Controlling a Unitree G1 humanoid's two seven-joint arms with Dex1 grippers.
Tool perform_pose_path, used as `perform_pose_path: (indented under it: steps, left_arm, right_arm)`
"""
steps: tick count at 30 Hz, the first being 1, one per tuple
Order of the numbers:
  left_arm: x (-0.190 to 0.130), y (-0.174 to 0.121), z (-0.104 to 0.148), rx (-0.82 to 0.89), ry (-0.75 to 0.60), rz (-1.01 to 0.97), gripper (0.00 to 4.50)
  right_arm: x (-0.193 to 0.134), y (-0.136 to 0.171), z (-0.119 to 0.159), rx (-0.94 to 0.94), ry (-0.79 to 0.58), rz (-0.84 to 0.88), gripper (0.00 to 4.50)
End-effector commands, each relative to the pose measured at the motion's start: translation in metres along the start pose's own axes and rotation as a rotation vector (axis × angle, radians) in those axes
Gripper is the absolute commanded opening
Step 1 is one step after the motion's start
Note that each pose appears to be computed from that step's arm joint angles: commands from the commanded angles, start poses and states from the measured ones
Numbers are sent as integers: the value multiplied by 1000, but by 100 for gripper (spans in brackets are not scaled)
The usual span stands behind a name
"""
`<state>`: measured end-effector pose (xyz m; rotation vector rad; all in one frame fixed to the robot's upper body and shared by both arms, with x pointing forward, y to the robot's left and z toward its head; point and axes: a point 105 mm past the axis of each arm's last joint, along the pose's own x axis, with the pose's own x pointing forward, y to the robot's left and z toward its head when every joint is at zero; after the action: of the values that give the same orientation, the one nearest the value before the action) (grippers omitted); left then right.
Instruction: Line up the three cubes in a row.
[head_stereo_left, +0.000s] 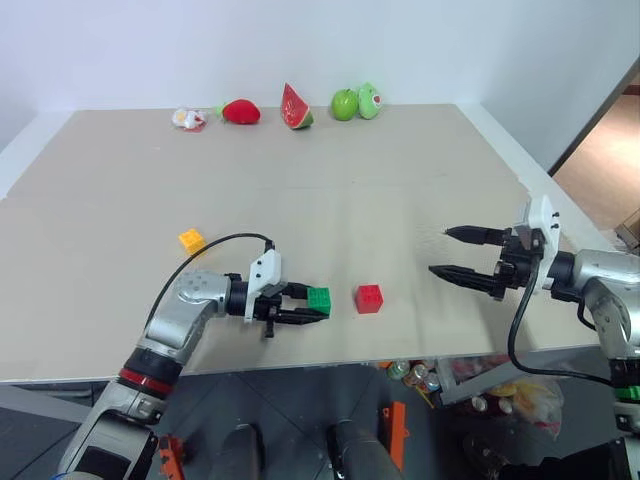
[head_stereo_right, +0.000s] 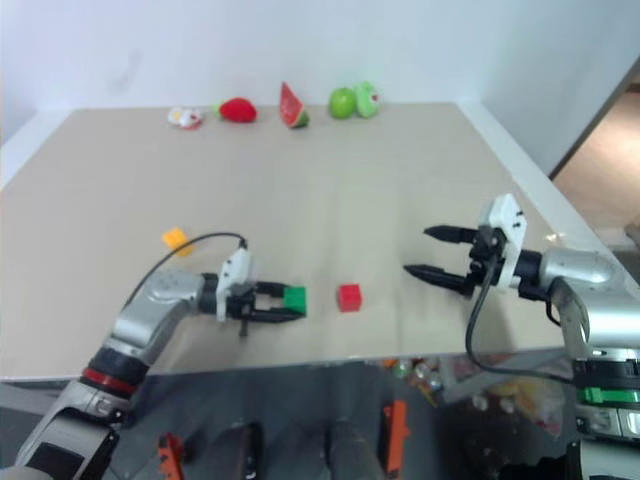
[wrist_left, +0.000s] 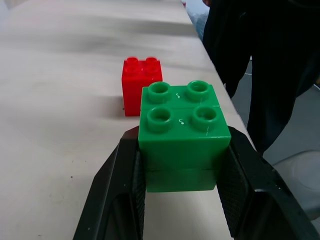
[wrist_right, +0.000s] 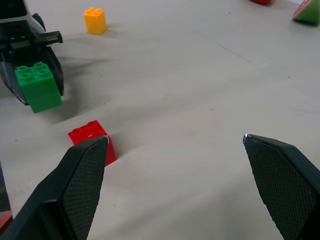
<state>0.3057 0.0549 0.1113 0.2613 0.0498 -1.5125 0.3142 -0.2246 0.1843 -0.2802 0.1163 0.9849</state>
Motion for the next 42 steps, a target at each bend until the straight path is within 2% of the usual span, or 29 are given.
perform_pose_path:
  steps: [1,8,17,42]
  left_arm:
    - [1,11,0,62,18,24,133]
    - [0,20,-1,56,-1,58,133]
    - [-3,14,-6,22,0,54,133]
    - [4,11,-9,-12,-13,57,133]
  right_arm:
    - [-5,1,18,-46,-48,-14,450]
    - [-9,11,13,-24,-14,22,450]
    - [-8,40,3,-20,54,180,450]
    - [1,26,6,-32,29,148,450]
